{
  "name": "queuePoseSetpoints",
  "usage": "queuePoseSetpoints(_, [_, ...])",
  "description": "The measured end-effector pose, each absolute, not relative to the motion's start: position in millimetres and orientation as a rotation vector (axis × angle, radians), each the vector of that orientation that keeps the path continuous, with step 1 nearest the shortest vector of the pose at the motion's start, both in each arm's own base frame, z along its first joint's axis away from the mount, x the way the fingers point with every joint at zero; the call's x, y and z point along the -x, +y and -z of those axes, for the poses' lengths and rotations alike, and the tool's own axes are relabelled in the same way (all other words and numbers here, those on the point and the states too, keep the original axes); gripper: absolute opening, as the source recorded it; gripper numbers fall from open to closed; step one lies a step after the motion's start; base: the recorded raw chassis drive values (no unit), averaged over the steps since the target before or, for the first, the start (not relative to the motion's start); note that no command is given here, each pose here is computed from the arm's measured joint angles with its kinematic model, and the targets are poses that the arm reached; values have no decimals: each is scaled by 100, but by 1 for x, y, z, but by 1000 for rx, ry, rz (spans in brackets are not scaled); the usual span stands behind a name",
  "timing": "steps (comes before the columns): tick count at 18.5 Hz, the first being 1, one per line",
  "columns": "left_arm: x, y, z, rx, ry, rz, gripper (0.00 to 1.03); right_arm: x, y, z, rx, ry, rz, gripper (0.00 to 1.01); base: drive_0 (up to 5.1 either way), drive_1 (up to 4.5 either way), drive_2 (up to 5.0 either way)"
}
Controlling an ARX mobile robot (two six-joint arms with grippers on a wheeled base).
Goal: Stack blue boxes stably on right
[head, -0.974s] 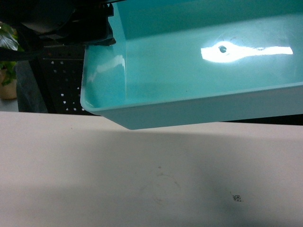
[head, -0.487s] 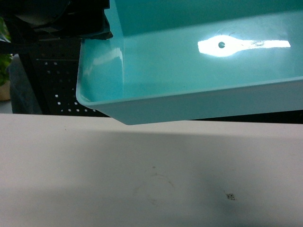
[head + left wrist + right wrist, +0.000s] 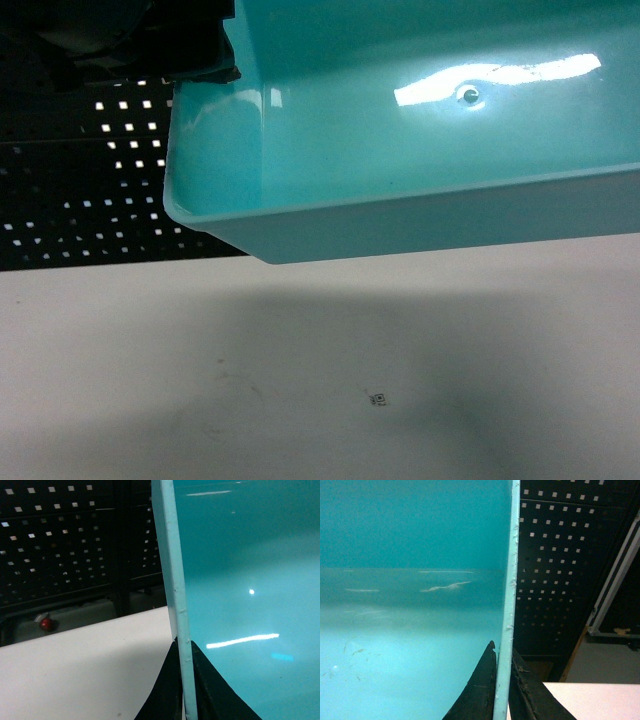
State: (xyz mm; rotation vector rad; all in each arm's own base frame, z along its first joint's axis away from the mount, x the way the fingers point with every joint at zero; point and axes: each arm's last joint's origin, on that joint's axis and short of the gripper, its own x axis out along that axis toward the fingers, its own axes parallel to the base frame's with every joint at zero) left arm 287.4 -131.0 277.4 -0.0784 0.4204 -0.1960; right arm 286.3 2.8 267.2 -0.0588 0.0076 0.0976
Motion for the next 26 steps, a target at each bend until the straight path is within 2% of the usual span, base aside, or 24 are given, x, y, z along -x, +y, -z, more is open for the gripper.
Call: queuePoseSetpoints(26, [-287, -131, -277, 73, 420, 197, 2, -286, 3, -267, 55, 7, -98, 7, -159, -159, -159])
